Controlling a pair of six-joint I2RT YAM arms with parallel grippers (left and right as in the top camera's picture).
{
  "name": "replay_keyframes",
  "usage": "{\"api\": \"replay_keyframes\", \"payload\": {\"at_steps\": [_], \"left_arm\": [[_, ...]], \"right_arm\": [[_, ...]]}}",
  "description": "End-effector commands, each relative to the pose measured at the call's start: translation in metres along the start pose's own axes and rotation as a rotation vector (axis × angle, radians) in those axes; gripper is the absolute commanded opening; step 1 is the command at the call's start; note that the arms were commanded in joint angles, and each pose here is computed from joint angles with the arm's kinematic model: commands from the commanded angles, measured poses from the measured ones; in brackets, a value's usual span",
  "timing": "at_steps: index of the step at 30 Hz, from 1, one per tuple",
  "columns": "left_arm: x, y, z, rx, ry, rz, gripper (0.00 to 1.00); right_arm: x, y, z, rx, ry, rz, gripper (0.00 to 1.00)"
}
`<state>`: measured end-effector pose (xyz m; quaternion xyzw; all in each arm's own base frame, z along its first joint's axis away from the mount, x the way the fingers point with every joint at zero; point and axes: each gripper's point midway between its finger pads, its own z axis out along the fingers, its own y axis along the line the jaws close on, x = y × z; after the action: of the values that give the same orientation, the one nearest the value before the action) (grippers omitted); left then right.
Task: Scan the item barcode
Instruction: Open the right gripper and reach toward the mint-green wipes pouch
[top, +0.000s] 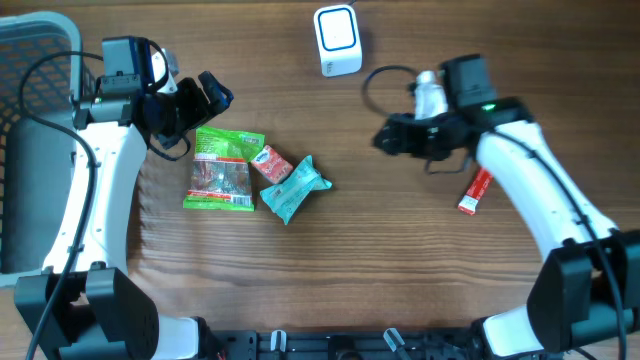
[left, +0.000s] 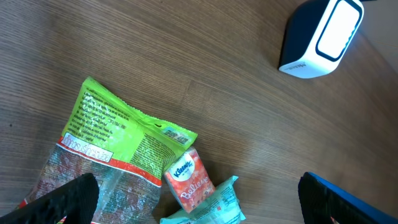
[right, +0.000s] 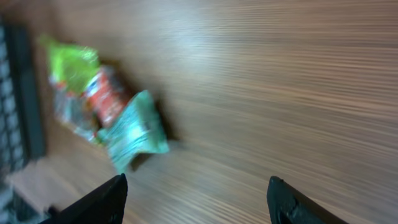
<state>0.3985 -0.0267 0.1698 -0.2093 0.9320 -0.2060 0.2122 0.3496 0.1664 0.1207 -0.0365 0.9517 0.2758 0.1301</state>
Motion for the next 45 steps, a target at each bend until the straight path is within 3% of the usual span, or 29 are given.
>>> {"api": "replay_keyframes", "payload": {"at_steps": [1,10,14,16,18,21,29,35,45], "left_arm": [[0.0,0.002,0.002,-0.006,0.004,0.014,1.0],[0.0,0.002,0.002,-0.006,0.004,0.014,1.0],[0.0,0.002,0.002,-0.006,0.004,0.015,1.0],[0.0,0.002,0.002,-0.006,0.004,0.014,1.0],[0.0,0.002,0.002,-0.006,0.004,0.014,1.0],[0.0,0.002,0.002,-0.006,0.004,0.015,1.0],[0.0,0.002,0.002,-0.006,0.004,0.015,1.0],[0.0,0.002,0.002,-0.006,0.004,0.014,1.0],[0.0,0.002,0.002,-0.006,0.004,0.015,1.0]], "right_arm": [[0.022,0.042,0.031,-0.086,0.037,-0.136,0.73],[0.043,0.071,0.086,0.069,-0.014,-0.284,0.71],[0.058,0.091,0.111,0.033,-0.005,-0.263,0.47],[0.064,0.096,0.123,0.025,0.007,-0.269,0.42],[0.07,0.095,0.136,0.038,0.018,-0.276,0.44],[0.07,0.077,0.147,0.123,0.009,-0.268,0.58],[0.077,0.063,0.148,0.169,0.041,-0.234,0.57],[0.083,0.055,0.147,0.203,0.067,-0.223,0.69],[0.075,0.063,0.14,0.182,0.033,-0.213,0.7]]}}
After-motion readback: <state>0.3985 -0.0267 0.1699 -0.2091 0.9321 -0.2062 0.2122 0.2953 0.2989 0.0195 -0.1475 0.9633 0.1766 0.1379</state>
